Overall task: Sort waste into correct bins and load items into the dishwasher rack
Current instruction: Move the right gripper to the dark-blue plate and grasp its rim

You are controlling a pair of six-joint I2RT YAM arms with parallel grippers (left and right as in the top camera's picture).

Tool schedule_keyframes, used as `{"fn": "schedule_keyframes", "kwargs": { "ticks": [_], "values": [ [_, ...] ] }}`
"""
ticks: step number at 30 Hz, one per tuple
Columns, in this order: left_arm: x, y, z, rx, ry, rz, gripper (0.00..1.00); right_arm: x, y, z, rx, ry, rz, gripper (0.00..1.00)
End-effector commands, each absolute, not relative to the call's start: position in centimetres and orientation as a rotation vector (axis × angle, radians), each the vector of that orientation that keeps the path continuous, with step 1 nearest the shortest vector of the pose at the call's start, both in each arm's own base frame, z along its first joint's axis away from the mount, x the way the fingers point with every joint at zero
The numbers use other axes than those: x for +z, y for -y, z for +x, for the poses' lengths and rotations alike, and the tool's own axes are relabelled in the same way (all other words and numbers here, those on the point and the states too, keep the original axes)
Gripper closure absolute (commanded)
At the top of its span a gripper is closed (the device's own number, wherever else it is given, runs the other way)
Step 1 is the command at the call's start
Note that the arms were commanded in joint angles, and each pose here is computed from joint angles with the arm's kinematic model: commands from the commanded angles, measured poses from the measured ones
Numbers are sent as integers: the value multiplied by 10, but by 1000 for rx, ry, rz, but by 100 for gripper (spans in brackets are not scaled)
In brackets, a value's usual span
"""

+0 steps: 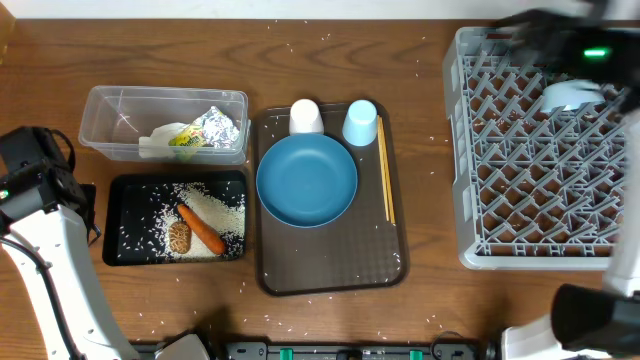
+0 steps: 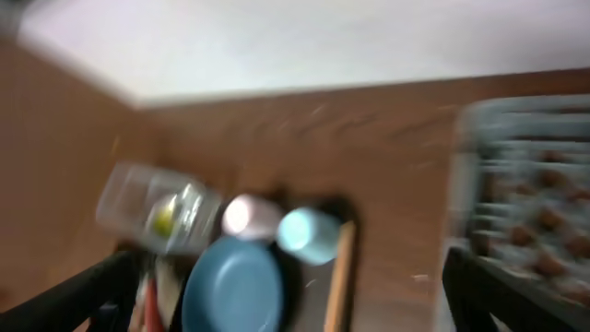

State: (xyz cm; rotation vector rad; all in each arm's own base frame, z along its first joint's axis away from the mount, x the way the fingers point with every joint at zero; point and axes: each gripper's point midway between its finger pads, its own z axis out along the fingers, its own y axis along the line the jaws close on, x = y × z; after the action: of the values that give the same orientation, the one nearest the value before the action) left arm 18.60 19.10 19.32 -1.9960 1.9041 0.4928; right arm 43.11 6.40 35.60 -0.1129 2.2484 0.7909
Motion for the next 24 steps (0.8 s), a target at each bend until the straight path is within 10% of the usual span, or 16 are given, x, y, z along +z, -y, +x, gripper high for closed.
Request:
{"fn": "schedule_keyframes", "kwargs": {
  "ticks": [1,10,24],
  "values": [
    [193,-192,183,502,-1895,-2007,2,332,-126,425,701,-2315,-367,3],
    [193,-192,183,502,-1895,-2007,2,226,-287,360,604,-2520,-979,4],
    [193,-192,183,502,-1895,-2007,2,84,-370,274,216,-2727,-1395,26]
  ]
}}
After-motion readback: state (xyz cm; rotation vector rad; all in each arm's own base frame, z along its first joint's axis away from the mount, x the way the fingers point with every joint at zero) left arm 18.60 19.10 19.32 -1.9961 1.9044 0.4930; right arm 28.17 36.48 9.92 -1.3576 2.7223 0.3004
